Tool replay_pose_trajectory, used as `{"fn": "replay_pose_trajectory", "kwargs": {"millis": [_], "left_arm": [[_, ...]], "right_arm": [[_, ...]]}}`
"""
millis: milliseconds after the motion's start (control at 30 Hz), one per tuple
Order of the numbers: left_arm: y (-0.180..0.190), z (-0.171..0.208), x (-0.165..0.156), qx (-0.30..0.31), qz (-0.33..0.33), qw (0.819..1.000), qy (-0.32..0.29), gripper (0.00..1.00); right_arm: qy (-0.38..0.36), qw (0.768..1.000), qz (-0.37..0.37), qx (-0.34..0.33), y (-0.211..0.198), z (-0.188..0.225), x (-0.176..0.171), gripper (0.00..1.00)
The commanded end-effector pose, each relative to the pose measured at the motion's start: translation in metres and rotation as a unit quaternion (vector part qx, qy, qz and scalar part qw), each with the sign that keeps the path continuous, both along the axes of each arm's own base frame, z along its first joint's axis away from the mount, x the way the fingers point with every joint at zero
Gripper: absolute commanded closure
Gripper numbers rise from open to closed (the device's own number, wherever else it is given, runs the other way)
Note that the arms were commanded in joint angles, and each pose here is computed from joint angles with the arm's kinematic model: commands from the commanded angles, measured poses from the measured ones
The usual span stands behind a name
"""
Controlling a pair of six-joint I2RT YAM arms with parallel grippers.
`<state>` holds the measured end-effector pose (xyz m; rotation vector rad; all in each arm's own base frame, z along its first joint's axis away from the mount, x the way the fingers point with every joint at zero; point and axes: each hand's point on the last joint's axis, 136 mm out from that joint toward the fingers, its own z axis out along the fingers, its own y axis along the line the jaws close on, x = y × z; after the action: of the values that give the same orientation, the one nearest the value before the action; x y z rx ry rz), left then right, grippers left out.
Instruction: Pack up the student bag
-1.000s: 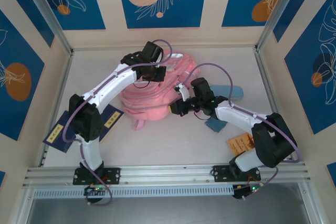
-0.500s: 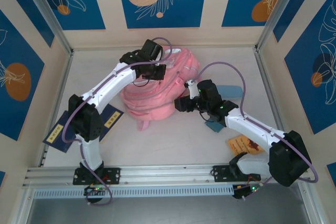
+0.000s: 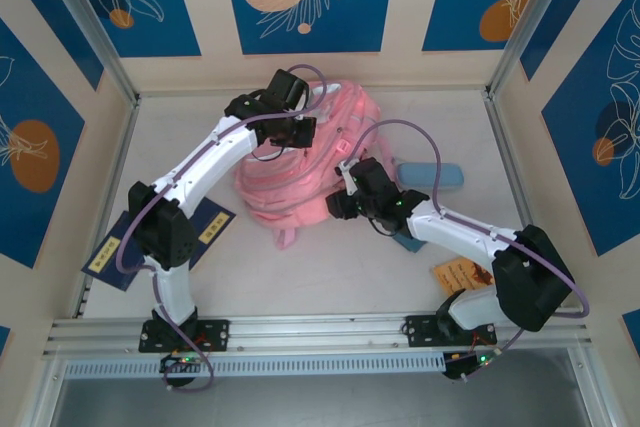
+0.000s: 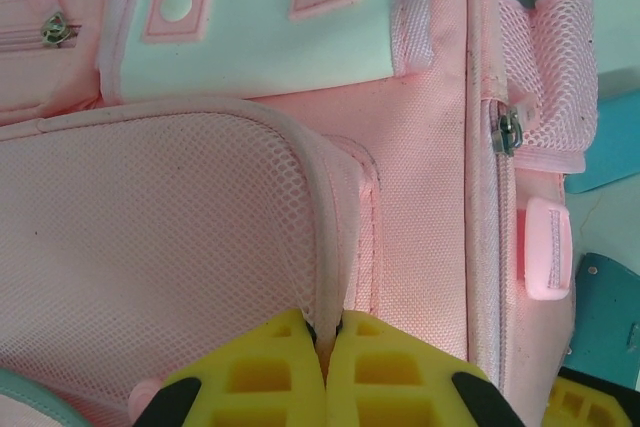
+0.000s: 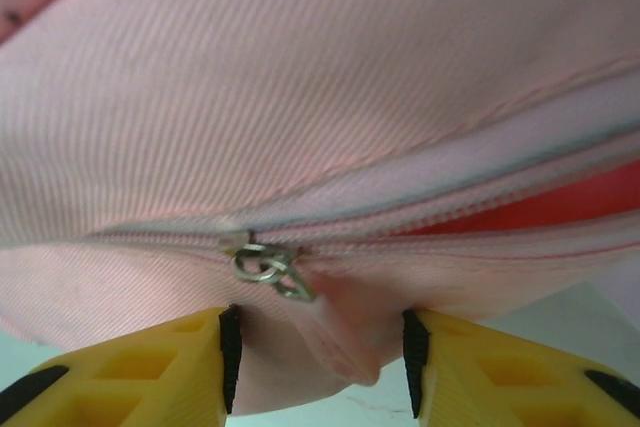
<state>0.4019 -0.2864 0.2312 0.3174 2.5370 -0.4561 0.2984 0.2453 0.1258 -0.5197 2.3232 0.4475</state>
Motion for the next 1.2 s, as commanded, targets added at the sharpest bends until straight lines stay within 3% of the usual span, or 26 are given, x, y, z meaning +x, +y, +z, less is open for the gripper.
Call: {"fn": "replay_pose_trajectory", "kwargs": {"millis": [0,100,200,333,567,700,833,867,933,1000,1100,1167], "left_arm": [[-0.011,0.043,0.009,-0.045,-0.011,0.998,-0.051,1.0],[-0.011,0.042,0.01,-0.043,-0.011,0.998,-0.05,1.0],[-0.012,0.042,0.011,-0.043,-0.01,0.998,-0.051,1.0],[-0.014,0.043,0.013,-0.048,-0.012,0.997,-0.051,1.0],[-0.016,0.047,0.015,-0.053,-0.011,0.997,-0.052,1.0],[-0.015,0.047,0.016,-0.052,-0.009,0.997,-0.053,1.0],[-0.009,0.041,0.016,-0.044,-0.005,0.998,-0.043,1.0],[-0.007,0.039,0.015,-0.041,-0.006,0.998,-0.04,0.96],[-0.001,0.036,0.013,-0.03,-0.012,0.999,-0.037,0.75],[0.006,0.034,0.009,-0.018,-0.022,0.999,-0.042,0.61],[0.012,0.029,-0.003,-0.007,-0.061,0.997,-0.052,0.45],[0.014,0.025,-0.014,0.002,-0.095,0.994,-0.06,0.39]], "right_arm": [[-0.039,0.998,-0.04,-0.011,-0.008,0.021,0.019,0.45],[-0.029,0.999,-0.044,-0.013,-0.008,0.02,0.018,0.38],[-0.02,1.0,-0.021,-0.006,0.0,0.019,0.014,0.4],[0.0,0.999,0.032,0.005,0.017,0.014,0.006,0.55],[0.017,0.999,0.048,0.006,0.023,0.005,0.002,0.77],[0.01,0.999,0.041,0.004,0.018,0.006,0.002,0.95],[0.008,0.999,0.03,0.015,0.012,0.012,0.004,1.0],[0.01,0.999,0.027,0.019,0.01,0.013,0.004,1.0],[0.013,0.999,0.016,0.029,0.006,0.015,0.007,1.0],[0.017,0.999,0.009,0.041,0.002,0.017,0.01,1.0],[0.022,0.998,0.0,0.058,-0.004,0.02,0.015,1.0],[0.028,0.997,-0.004,0.068,-0.008,0.023,0.018,1.0]]}}
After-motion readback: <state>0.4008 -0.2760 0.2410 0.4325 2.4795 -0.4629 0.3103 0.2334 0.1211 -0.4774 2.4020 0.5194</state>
